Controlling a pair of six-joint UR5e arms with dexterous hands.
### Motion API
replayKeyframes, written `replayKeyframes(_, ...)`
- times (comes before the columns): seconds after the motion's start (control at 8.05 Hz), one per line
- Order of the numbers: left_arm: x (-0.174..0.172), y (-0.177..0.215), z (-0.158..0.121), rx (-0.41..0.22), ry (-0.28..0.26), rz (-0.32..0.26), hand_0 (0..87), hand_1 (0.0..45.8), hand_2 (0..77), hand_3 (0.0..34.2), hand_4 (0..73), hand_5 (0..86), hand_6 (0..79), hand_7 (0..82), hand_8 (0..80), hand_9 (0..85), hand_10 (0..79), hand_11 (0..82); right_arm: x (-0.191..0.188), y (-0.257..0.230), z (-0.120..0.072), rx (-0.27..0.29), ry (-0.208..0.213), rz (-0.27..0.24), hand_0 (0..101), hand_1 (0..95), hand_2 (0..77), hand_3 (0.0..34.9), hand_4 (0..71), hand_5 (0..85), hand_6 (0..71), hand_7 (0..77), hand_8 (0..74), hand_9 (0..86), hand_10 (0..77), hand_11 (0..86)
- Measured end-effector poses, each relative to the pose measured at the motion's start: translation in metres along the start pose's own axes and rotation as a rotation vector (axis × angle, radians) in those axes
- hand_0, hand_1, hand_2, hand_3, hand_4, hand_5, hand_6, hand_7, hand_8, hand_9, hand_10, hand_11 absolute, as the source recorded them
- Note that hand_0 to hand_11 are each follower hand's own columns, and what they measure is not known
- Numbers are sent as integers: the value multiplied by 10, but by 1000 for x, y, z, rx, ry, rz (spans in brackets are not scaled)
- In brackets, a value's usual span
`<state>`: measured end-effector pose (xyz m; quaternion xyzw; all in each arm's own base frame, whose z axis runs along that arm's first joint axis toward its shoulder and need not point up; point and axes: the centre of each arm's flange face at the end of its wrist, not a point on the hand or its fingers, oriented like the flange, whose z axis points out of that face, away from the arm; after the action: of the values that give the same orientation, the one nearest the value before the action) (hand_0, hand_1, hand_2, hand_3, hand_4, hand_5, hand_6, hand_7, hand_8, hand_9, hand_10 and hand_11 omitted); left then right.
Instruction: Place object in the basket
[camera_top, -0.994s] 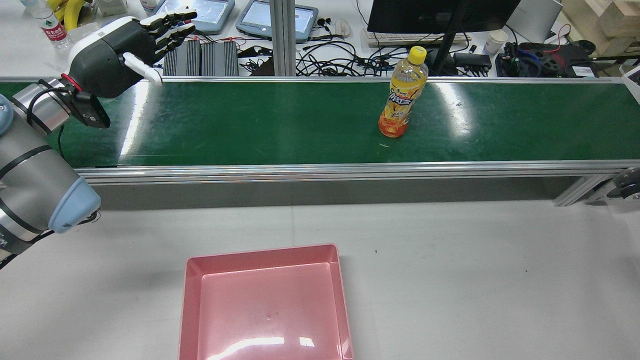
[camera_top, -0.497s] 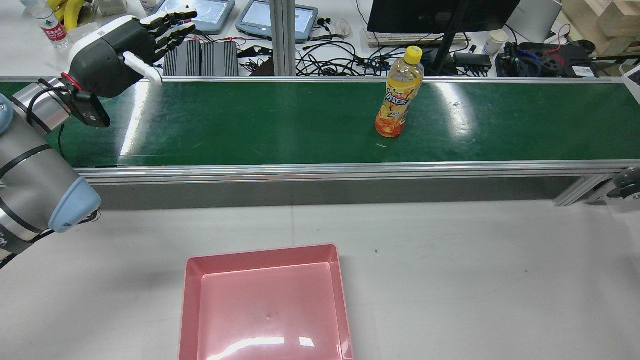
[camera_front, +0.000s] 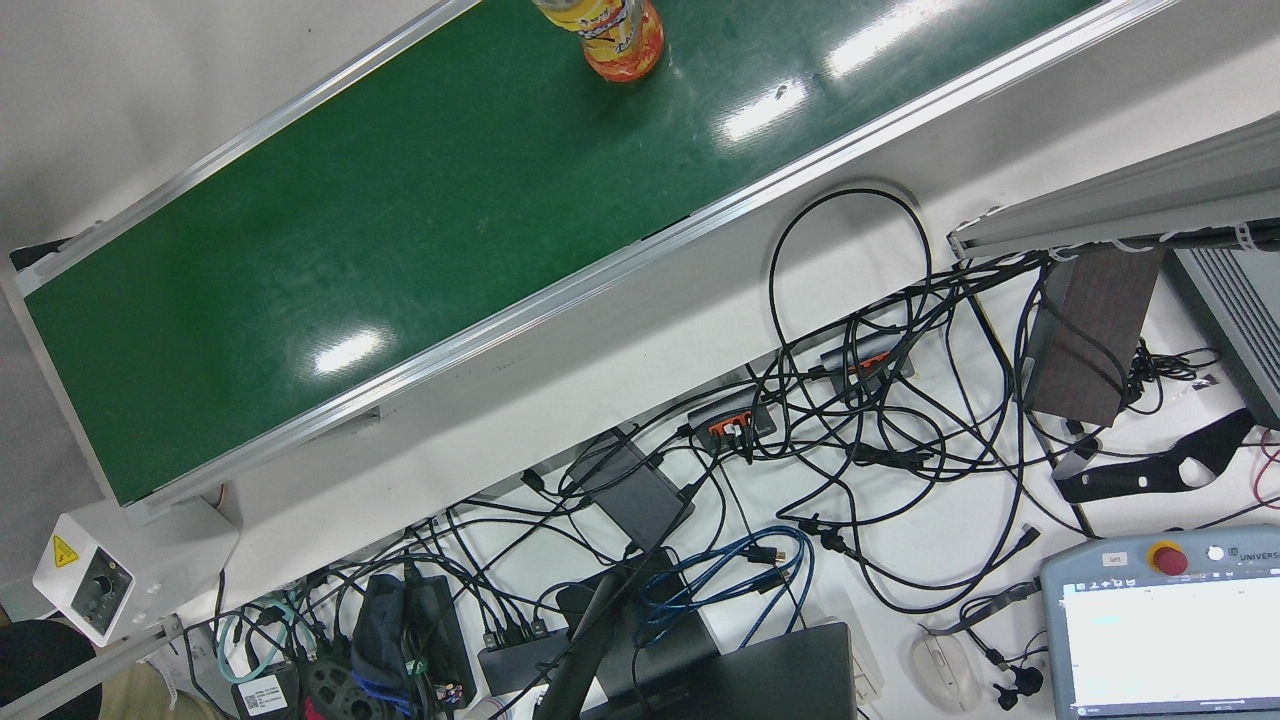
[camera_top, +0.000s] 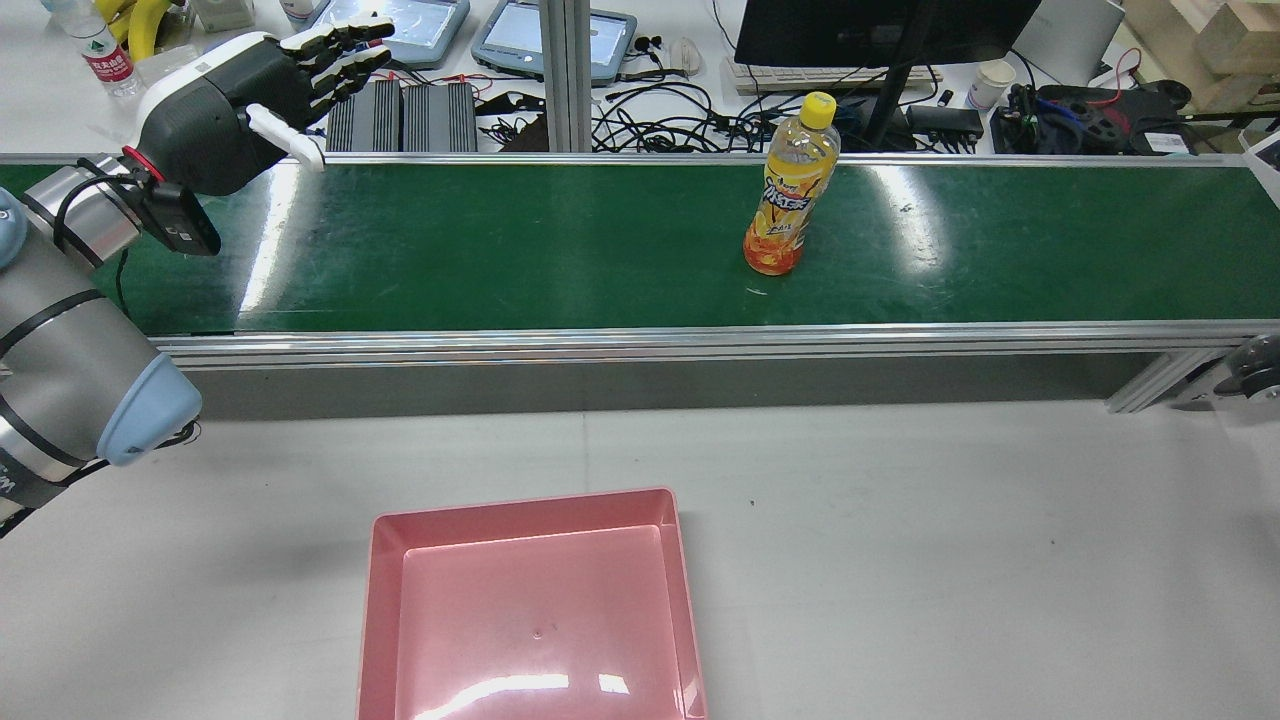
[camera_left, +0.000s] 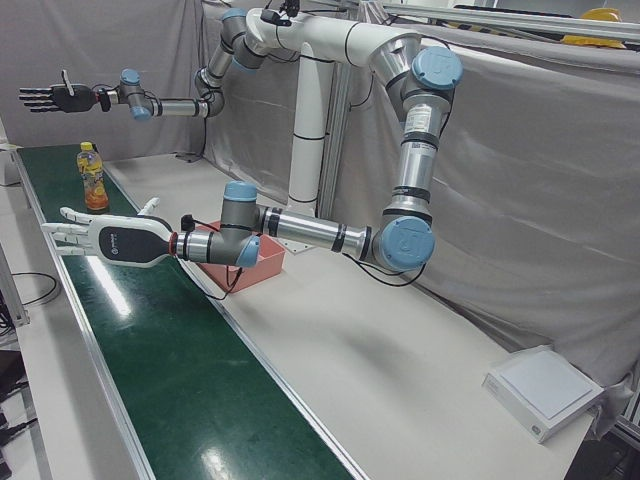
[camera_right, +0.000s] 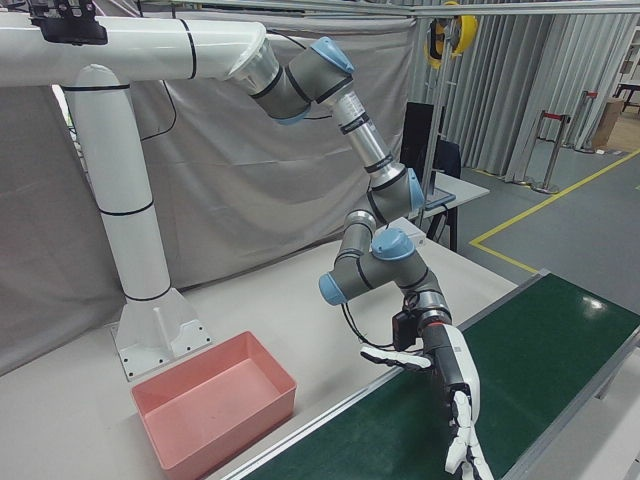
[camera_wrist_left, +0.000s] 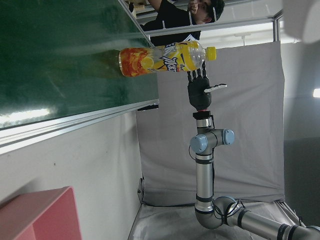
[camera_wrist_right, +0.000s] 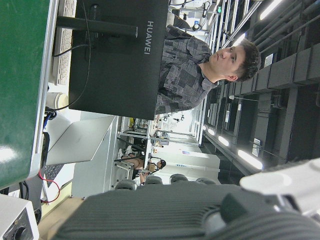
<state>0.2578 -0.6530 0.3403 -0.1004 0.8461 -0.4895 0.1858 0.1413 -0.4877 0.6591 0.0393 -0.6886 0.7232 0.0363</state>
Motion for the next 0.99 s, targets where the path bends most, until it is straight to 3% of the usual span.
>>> replayKeyframes(0.99, 0, 1, 0, -2, 0, 0, 605, 33, 0, 14, 136, 169, 5, 11, 65, 87, 5, 33, 0, 0, 0, 0, 0, 0, 3, 0, 5, 1, 0, 0, 0, 5, 0, 0, 0, 0)
